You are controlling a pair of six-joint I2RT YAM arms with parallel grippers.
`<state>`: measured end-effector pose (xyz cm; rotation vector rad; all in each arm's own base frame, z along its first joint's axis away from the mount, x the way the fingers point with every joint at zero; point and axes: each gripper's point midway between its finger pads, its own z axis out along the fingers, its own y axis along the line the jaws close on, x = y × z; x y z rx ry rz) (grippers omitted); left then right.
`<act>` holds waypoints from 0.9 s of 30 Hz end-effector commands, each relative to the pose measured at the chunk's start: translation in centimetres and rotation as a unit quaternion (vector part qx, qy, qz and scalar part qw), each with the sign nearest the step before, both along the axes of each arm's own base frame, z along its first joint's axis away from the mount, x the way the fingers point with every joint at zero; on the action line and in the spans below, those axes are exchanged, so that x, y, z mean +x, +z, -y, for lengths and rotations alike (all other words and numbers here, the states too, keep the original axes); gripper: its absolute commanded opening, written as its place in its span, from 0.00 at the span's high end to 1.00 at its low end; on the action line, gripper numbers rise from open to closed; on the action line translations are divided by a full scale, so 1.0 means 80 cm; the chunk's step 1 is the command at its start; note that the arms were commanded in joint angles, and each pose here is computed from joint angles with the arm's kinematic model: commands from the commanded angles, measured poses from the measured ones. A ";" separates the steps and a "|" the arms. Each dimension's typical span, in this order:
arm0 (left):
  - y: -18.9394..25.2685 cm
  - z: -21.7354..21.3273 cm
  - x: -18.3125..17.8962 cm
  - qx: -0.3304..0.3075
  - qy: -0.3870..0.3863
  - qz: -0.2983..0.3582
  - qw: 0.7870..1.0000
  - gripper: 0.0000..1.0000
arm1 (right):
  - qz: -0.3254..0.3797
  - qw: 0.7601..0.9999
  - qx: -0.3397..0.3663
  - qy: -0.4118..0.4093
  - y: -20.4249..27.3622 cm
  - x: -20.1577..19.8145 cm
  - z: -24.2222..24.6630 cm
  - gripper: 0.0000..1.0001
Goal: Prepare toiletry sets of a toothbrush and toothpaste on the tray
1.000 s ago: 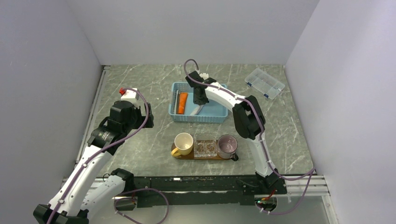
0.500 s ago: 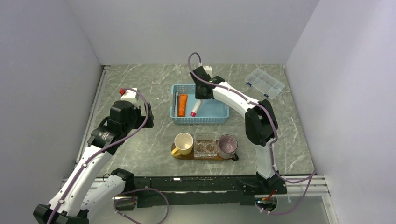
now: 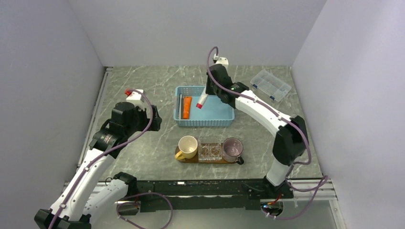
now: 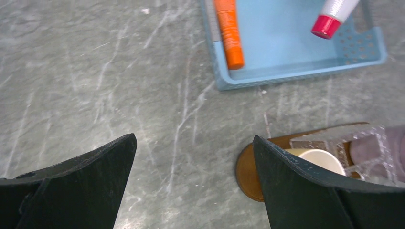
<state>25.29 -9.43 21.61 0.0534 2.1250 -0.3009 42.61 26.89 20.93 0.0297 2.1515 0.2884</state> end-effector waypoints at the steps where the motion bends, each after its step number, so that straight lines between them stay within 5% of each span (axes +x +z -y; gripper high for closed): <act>1: 0.030 0.047 -0.006 -0.055 -0.106 0.043 0.992 0.01 | 0.098 0.990 0.092 0.039 0.097 -0.015 -0.022 1.00; 8: 0.061 0.094 -0.035 -0.131 -0.210 0.057 0.967 0.01 | 0.157 0.975 0.133 0.088 0.158 -0.088 -0.051 1.00; 27: 0.117 0.137 -0.099 -0.276 -0.317 0.075 0.904 0.01 | 0.191 0.934 0.252 0.166 0.241 -0.213 -0.086 1.00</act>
